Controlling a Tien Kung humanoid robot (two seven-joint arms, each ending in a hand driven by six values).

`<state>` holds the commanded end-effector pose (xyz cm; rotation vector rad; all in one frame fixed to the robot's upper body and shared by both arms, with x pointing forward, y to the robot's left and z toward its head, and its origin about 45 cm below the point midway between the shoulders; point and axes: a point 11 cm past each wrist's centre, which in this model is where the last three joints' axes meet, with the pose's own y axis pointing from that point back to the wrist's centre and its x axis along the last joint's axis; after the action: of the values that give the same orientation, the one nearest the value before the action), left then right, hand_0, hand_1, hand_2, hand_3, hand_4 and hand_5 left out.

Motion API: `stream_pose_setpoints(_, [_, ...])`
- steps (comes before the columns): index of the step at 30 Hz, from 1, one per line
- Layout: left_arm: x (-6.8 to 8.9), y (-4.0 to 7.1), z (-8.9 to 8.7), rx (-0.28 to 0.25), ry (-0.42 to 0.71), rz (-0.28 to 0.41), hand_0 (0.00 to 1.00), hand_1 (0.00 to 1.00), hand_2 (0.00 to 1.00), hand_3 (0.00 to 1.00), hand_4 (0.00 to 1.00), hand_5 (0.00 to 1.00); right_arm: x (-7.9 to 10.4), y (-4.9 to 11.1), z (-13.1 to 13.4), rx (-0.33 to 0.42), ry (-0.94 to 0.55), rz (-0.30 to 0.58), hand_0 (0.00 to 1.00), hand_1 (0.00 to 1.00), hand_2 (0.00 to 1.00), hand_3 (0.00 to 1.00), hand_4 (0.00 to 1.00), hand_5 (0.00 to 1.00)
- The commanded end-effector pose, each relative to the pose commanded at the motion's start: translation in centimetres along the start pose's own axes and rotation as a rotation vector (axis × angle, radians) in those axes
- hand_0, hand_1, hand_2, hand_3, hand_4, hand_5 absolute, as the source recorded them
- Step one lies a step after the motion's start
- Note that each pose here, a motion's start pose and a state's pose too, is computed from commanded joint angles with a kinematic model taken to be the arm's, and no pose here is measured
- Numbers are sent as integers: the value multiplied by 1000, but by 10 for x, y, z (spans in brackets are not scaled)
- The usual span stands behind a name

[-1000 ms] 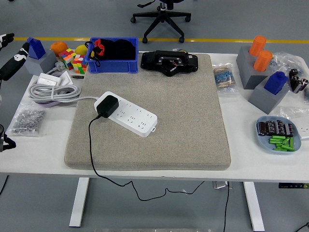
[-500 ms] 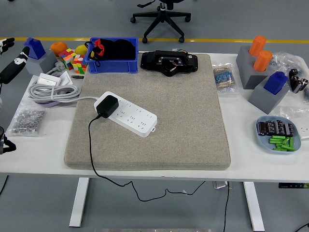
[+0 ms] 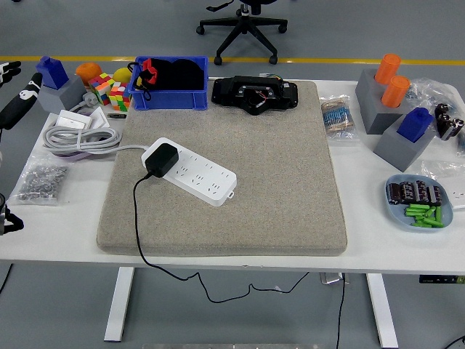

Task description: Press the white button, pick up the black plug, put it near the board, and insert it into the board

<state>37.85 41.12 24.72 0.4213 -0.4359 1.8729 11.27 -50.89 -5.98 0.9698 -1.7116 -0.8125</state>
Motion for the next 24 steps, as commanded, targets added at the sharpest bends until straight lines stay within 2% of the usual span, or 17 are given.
stream_pose_setpoints(15, [0, 5, -5, 14, 16, -3, 958, 891, 822, 798, 778, 615, -2, 0, 5, -12, -12, -3, 614, 582, 580, 582, 652, 399])
stream_pose_setpoints(24, [1, 7, -3, -11, 36, -4, 959, 889, 818, 793, 778, 614, -6, 0, 9, -24, -7, -13, 616, 583, 583, 582, 652, 396])
